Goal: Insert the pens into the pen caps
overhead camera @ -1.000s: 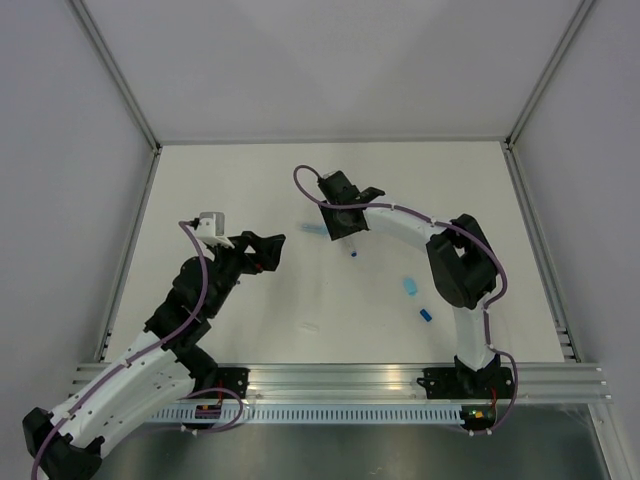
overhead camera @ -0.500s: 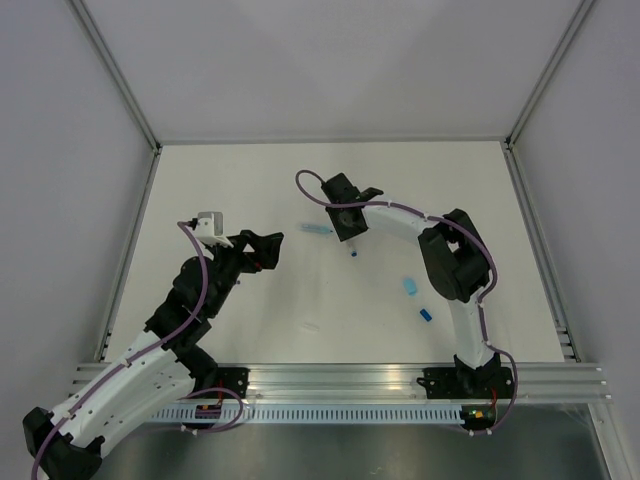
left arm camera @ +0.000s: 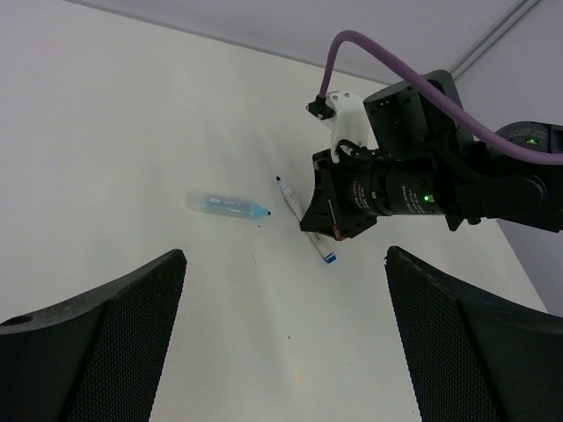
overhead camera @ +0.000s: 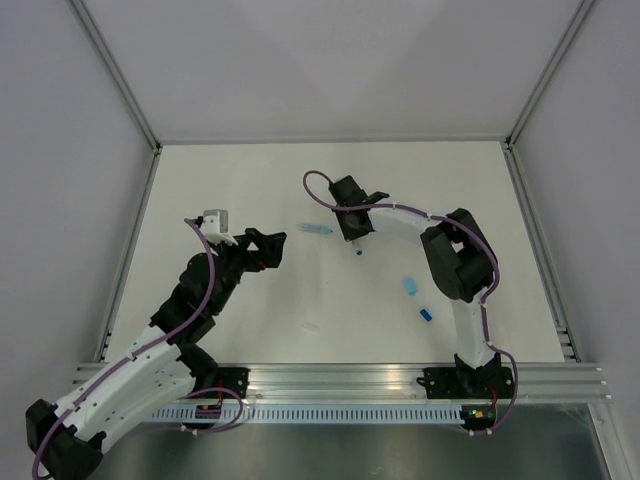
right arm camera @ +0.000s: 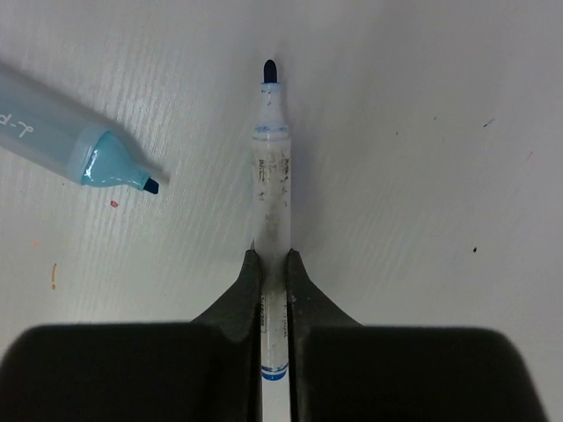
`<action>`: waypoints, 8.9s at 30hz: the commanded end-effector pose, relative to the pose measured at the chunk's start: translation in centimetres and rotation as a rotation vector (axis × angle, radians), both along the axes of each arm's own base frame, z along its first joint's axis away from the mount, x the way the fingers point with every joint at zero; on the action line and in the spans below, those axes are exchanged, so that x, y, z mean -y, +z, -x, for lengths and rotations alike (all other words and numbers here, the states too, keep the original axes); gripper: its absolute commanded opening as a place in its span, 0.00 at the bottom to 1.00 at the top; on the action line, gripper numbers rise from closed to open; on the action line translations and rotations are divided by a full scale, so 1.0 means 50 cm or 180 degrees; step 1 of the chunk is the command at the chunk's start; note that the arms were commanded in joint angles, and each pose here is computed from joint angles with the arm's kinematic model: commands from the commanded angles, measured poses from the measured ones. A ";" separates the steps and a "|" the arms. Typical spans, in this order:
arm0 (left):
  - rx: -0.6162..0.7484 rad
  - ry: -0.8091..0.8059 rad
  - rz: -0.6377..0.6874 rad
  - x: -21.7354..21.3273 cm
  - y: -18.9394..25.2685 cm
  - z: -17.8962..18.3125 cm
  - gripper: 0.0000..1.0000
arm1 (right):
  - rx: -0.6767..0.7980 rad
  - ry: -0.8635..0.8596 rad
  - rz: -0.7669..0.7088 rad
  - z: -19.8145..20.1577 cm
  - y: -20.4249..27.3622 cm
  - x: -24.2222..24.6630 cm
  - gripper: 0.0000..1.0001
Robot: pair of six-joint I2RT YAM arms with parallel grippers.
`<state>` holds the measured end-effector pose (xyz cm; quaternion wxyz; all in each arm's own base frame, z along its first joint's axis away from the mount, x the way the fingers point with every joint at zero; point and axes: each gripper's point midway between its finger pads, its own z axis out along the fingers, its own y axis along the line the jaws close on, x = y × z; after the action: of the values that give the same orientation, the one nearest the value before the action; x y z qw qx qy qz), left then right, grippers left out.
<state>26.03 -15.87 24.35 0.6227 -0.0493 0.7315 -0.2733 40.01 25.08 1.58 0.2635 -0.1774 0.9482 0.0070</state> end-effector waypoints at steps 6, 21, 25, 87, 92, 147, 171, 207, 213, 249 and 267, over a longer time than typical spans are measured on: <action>-0.0288 -0.0120 0.0246 0.045 -0.024 -0.016 0.95 | 0.0010 -0.0217 -0.0130 0.059 0.024 0.035 0.00; -0.0716 -0.1015 0.0601 0.157 -0.053 -0.002 0.82 | 0.0895 0.0227 -0.1991 0.225 0.302 -0.060 0.00; -0.0650 -0.1287 0.0652 0.183 -0.043 0.009 0.76 | 0.1011 0.0391 -0.2399 0.287 0.349 -0.091 0.00; 0.0040 -0.3673 0.0830 0.302 0.046 0.177 0.02 | 0.1817 0.0428 -0.3105 0.335 0.588 -0.125 0.37; 0.0081 -0.3730 0.0809 0.301 0.047 0.182 0.02 | 0.1854 0.0379 -0.2992 0.320 0.597 -0.127 0.22; 0.0044 -0.0648 0.0335 0.074 0.015 0.007 0.02 | 0.0290 0.0076 0.0557 0.325 0.305 0.186 0.64; 0.0200 -0.0042 0.0501 -0.019 0.053 0.024 0.02 | -0.1203 -0.1020 0.0490 0.439 0.081 0.314 0.63; 0.0253 0.0038 0.0547 -0.035 0.062 0.031 0.02 | -0.1879 -0.0914 0.0633 0.484 -0.023 0.315 0.47; 0.0248 0.0048 0.0549 -0.036 0.061 0.031 0.02 | -0.1833 -0.0913 0.0621 0.479 -0.022 0.315 0.42; 0.0217 0.0064 0.0555 -0.036 0.058 0.029 0.02 | -0.1527 -0.1487 0.0283 0.428 -0.066 0.300 0.46; 0.0213 0.0084 0.0557 -0.038 0.057 0.028 0.02 | -0.1151 -0.1635 -0.0015 0.376 -0.035 0.311 0.47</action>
<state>24.40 -14.42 26.56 0.6363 -0.0897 0.6908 -0.3315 18.40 9.75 0.75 0.0206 0.0502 0.9983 -0.0197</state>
